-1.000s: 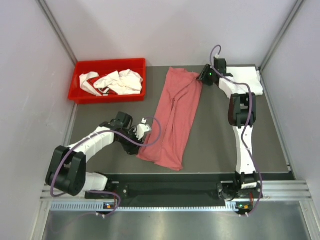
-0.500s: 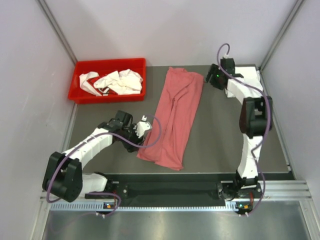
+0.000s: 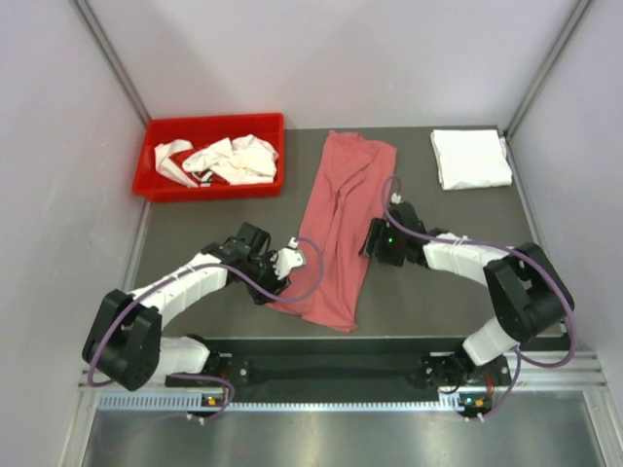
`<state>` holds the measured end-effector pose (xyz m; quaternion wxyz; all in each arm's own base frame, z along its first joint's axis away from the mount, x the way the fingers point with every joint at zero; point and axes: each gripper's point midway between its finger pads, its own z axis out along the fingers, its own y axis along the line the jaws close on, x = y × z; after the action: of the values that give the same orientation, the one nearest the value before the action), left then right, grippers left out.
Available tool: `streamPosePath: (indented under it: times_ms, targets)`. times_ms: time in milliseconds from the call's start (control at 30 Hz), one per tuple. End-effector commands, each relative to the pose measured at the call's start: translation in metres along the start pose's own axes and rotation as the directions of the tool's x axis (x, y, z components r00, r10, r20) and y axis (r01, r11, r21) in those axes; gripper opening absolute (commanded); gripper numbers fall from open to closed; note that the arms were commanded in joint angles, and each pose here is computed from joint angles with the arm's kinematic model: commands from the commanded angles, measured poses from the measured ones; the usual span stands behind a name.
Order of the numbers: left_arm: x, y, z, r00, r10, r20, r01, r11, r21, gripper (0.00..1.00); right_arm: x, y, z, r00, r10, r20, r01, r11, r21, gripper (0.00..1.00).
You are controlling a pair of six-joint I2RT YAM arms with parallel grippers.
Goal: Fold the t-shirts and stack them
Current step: Fold the tshirt
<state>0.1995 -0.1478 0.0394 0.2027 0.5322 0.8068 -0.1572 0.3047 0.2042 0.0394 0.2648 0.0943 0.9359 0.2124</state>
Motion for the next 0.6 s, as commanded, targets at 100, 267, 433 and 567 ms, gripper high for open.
streamPosePath:
  times_ms: [100,267,433,567]
  targets:
    - [0.008,-0.011,0.022,0.998,0.062,-0.009,-0.061,0.997,0.055,0.5,0.01,0.034,0.006,0.997,0.073,0.031,-0.069,0.991,-0.117,0.53]
    - [0.012,-0.026,0.035,0.994,0.106,-0.04,-0.101,0.988,0.119,0.23,0.019,0.019,0.01,0.997,0.077,0.02,-0.075,0.993,-0.093,0.13]
    - [0.011,-0.065,0.044,0.966,0.246,-0.085,-0.224,0.952,0.21,0.0,-0.001,-0.009,0.001,0.998,0.049,0.033,-0.047,0.998,-0.05,0.0]
    - [-0.016,-0.102,0.041,0.946,0.321,-0.038,-0.295,0.907,0.302,0.0,-0.034,-0.023,-0.008,0.997,0.017,0.072,-0.017,1.0,0.0,0.0]
